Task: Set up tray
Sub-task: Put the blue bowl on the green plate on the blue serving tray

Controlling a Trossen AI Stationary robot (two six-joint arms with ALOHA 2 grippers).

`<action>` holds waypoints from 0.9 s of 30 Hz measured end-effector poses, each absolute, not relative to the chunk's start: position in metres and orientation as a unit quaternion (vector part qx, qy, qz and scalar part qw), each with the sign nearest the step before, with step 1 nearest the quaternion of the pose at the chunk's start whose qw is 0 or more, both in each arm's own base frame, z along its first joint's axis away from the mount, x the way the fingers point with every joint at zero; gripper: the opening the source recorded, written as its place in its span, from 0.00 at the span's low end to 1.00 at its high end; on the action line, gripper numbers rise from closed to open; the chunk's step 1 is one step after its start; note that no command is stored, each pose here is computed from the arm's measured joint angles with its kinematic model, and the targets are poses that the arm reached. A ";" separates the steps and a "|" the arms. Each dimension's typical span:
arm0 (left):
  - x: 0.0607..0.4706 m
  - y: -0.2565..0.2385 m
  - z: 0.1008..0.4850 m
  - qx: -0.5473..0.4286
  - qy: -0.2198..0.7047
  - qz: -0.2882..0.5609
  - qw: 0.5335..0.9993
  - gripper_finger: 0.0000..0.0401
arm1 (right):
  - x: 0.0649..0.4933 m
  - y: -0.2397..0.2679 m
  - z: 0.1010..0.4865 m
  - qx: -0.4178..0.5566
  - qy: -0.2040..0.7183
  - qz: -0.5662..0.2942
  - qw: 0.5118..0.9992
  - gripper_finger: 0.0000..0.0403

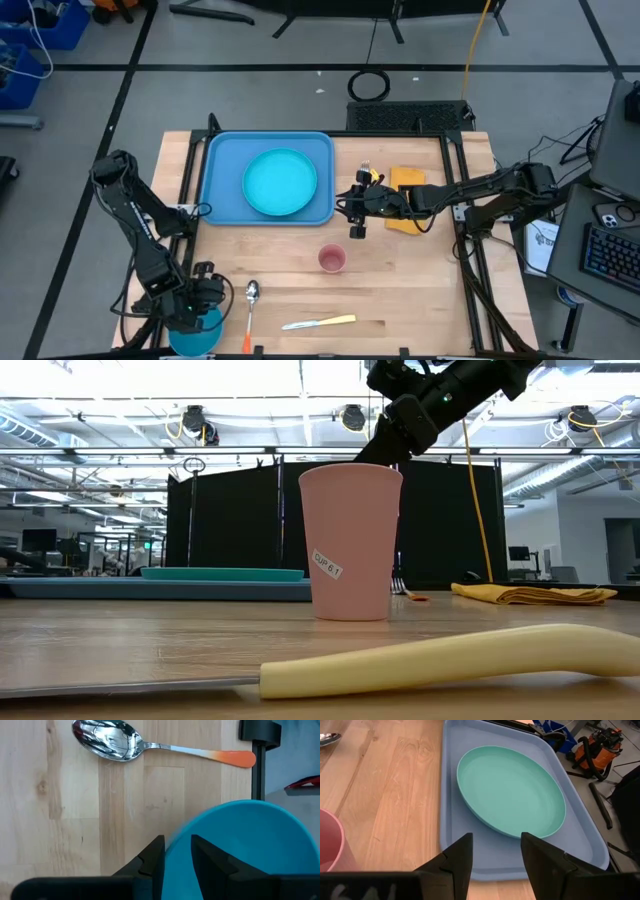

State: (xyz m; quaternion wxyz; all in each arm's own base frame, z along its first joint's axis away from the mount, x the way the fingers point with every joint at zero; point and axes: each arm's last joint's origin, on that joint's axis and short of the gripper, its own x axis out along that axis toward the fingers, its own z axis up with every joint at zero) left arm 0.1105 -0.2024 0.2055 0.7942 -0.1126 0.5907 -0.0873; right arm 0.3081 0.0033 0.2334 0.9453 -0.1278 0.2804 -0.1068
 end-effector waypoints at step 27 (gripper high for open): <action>0.113 -0.207 0.192 -0.105 0.625 -0.079 0.769 0.02 | 0.308 0.003 0.234 -0.128 0.280 -0.107 0.945 0.38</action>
